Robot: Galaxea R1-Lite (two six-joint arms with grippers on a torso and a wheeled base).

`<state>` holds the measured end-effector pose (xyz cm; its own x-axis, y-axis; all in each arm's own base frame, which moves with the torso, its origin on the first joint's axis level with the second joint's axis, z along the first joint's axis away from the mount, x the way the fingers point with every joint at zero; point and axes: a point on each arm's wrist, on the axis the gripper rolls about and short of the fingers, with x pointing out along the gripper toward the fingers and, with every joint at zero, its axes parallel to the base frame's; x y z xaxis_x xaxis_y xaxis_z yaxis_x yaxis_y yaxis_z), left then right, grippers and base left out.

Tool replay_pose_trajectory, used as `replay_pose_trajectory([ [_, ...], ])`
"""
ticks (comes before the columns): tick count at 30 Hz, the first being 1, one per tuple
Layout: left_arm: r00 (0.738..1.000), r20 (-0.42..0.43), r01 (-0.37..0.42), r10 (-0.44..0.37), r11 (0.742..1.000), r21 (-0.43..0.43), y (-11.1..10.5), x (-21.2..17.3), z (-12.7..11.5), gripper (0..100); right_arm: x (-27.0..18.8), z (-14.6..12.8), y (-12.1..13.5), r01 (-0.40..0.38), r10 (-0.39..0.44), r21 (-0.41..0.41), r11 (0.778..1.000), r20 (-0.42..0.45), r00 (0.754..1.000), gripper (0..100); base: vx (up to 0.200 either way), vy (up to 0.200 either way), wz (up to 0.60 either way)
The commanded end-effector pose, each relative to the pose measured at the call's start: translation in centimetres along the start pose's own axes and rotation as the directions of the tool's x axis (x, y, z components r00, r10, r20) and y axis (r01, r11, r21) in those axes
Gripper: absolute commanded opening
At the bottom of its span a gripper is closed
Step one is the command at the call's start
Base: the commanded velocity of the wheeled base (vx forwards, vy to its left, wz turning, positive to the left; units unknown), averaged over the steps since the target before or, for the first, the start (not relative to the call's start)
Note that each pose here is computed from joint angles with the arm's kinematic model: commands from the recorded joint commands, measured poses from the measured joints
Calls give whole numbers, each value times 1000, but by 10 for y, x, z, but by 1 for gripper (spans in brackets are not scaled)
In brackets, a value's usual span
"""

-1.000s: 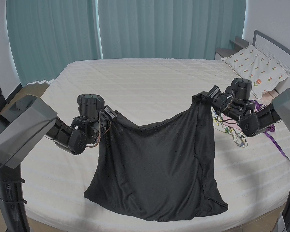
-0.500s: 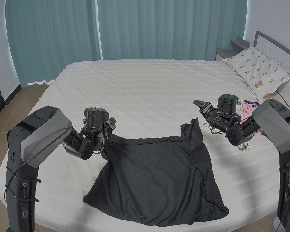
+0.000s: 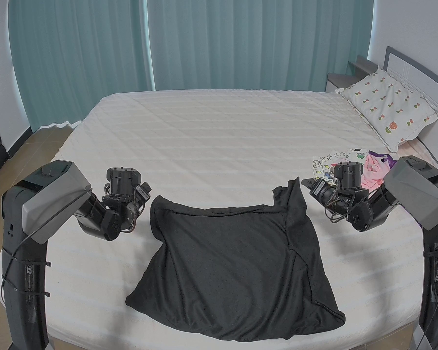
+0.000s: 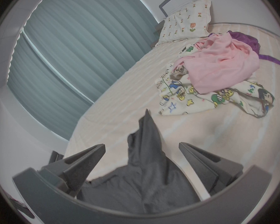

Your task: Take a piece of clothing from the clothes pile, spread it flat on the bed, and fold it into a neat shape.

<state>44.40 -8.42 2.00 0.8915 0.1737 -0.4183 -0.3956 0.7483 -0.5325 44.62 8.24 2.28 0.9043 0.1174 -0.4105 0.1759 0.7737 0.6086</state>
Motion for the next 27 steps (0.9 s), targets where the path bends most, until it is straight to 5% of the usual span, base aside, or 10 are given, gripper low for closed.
replay_pose_trajectory([
  [1,996,-86,9,-14,999,-52,6,-56,4,100,-21,-39,4,7,-21,-135,991,-109,994,100,0,0,0],
  [6,975,-212,41,-68,991,-131,20,-92,-16,100,-20,-68,15,1,-39,-237,971,-159,987,100,0,0,0],
  [22,965,-256,20,-63,986,-167,41,-100,-45,100,12,-113,14,73,-154,-377,924,-190,970,100,0,0,0],
  [23,966,-252,21,-64,985,-169,42,-100,-44,100,13,-114,10,88,-174,-388,917,-194,966,0,0,0,0],
  [27,966,-251,19,-62,985,-170,42,-99,-43,100,17,-101,7,120,-192,-377,919,-161,968,0,0,0,0],
])
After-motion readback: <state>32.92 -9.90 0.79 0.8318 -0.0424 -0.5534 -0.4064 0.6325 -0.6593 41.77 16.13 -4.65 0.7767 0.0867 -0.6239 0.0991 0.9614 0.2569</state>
